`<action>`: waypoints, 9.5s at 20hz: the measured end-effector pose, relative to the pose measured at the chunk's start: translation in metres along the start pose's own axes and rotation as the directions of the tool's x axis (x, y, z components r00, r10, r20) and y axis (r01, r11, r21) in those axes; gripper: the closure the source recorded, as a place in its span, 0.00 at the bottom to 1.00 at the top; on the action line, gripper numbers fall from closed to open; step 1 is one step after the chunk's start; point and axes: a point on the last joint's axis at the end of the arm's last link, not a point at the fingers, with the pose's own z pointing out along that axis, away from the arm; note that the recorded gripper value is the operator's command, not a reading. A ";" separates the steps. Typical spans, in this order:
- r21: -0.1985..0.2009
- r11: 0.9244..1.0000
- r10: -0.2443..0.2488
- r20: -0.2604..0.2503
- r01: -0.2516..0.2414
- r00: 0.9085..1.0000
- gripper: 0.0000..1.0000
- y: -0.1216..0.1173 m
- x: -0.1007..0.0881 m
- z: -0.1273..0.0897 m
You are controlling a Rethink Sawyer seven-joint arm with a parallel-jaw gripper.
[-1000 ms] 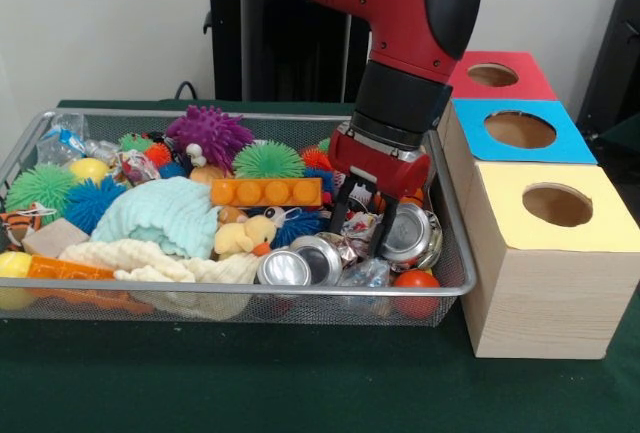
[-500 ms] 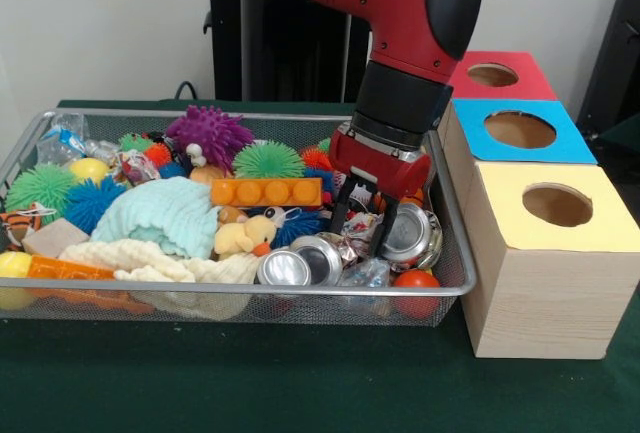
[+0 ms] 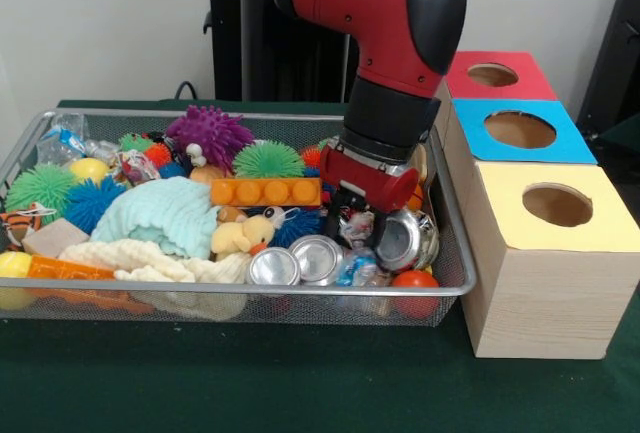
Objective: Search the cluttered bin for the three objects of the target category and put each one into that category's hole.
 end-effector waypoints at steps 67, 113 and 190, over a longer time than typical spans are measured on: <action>-0.084 0.994 0.064 -0.079 -0.071 0.995 1.00 0.007 0.011 -0.044; 0.025 1.000 0.011 -0.249 -0.005 0.968 0.00 0.003 -0.018 -0.169; -0.047 0.996 -0.084 -0.051 0.082 0.995 0.00 -0.021 0.002 -0.106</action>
